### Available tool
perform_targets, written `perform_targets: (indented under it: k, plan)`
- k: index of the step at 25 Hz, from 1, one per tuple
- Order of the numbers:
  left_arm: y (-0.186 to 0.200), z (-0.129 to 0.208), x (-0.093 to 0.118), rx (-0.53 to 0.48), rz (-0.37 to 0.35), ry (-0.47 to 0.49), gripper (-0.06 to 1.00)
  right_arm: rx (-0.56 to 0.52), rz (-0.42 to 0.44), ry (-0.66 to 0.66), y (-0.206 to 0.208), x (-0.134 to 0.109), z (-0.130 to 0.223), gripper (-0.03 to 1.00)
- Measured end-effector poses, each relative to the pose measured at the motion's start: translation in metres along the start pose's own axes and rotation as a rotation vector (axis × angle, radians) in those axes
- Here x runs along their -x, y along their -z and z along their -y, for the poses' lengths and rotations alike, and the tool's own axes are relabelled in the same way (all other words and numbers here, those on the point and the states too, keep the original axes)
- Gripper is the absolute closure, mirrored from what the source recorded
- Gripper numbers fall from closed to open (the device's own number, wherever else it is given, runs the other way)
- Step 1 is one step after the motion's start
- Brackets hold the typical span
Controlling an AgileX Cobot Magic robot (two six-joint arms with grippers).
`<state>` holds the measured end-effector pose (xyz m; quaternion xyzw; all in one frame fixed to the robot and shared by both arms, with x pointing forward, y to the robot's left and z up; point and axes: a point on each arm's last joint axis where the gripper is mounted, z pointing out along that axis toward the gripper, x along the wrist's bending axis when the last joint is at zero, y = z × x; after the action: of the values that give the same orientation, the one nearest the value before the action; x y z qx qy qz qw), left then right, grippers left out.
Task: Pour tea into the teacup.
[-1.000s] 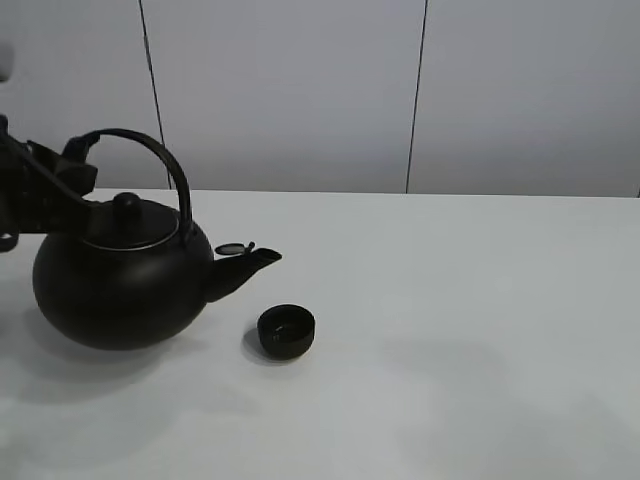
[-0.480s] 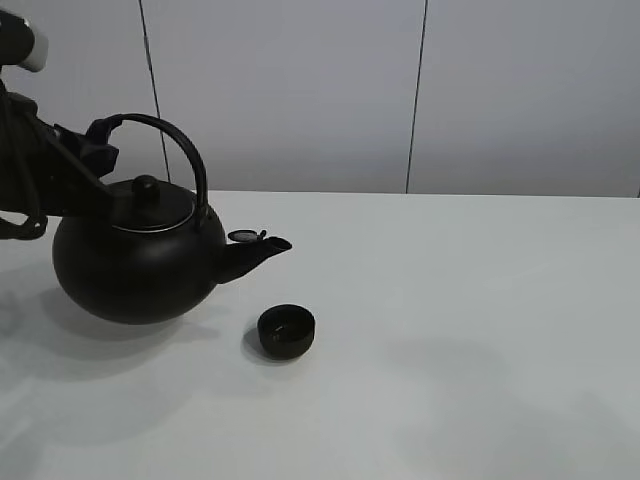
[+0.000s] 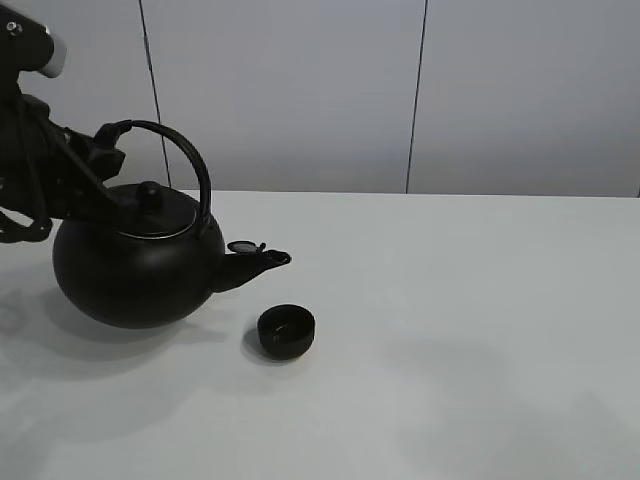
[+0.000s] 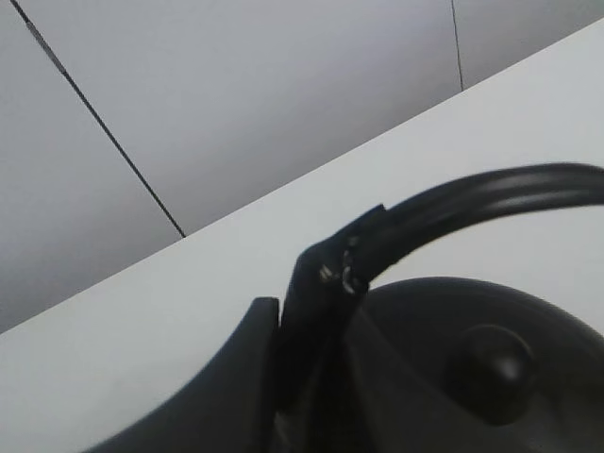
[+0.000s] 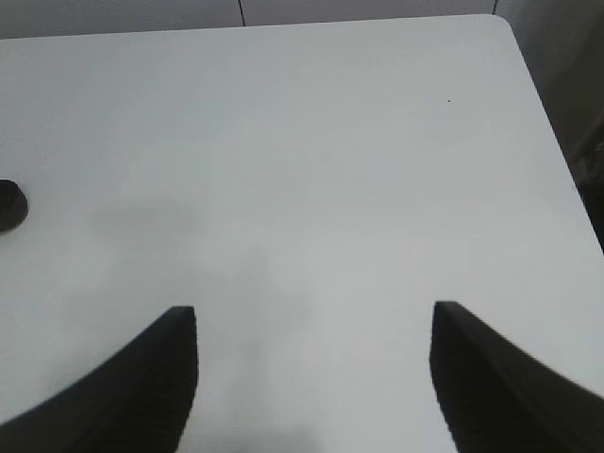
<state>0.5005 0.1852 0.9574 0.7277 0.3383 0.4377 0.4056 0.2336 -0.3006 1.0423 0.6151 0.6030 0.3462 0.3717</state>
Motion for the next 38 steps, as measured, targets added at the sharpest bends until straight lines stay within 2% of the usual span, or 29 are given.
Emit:
perform_targets:
  k: [38]
  plan:
    - [0.0001, 0.0028, 0.0016, -0.031, 0.019, -0.085, 0.83, 0.001, -0.001, 0.0, 0.0, -0.0001, 0.0, 0.48]
